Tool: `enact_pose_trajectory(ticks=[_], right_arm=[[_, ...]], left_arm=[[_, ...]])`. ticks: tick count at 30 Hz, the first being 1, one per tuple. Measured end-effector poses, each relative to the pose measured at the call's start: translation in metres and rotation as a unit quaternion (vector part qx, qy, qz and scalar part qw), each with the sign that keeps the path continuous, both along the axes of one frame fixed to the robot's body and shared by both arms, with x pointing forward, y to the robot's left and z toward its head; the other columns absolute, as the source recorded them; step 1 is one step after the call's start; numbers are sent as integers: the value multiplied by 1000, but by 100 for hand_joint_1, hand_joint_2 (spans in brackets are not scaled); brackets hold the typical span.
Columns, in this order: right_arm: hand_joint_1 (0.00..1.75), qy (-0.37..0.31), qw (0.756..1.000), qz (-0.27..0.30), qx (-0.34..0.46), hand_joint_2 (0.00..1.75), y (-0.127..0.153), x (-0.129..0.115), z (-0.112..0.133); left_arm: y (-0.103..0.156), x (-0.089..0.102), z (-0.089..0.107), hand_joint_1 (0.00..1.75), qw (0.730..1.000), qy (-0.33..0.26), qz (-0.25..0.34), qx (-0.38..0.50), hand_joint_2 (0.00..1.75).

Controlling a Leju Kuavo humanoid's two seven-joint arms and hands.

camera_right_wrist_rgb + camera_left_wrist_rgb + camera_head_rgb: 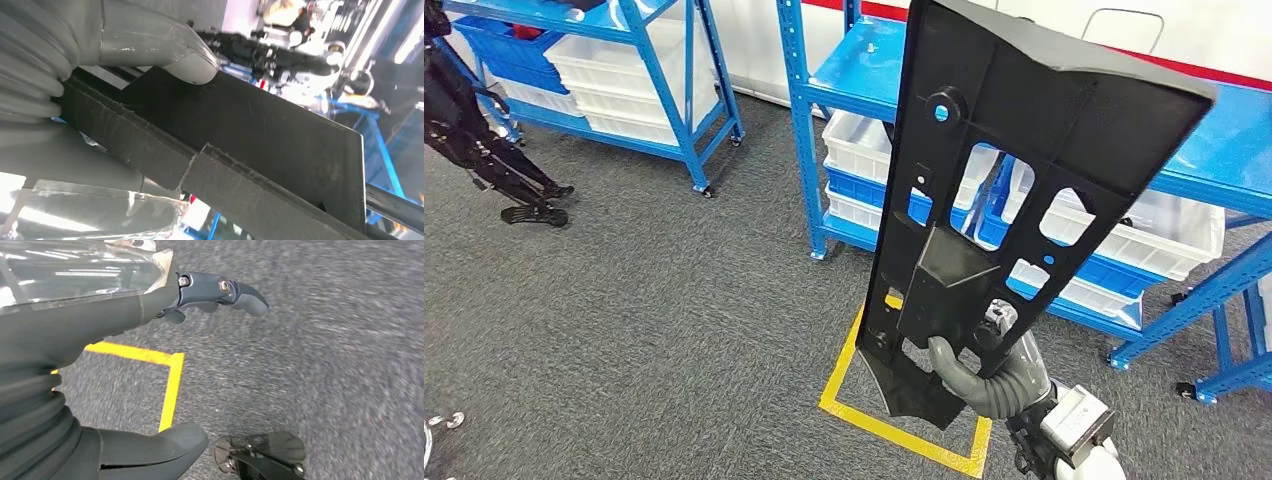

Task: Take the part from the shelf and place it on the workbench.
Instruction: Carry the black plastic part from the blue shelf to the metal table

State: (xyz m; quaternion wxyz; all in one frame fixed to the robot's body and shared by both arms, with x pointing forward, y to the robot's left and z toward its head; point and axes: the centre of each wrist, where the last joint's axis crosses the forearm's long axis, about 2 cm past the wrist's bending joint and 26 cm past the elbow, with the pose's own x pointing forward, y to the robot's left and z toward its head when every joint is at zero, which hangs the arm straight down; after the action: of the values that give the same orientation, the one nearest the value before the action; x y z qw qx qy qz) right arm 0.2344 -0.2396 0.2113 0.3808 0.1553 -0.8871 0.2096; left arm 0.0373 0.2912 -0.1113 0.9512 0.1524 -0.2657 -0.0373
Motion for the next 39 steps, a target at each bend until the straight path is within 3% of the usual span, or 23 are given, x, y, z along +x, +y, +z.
enact_pose_trajectory(ticks=[19, 39], right_arm=[[175, 18, 1000, -10, -10, 175, -6, -13, -17], [175, 19, 1000, -5, -6, 175, -5, -23, -19]], left_arm=[[1, -3, 0, 0, 1000, -7, -13, -12, 175], [1, -4, -1, 0, 999, -29, -21, -26, 175]])
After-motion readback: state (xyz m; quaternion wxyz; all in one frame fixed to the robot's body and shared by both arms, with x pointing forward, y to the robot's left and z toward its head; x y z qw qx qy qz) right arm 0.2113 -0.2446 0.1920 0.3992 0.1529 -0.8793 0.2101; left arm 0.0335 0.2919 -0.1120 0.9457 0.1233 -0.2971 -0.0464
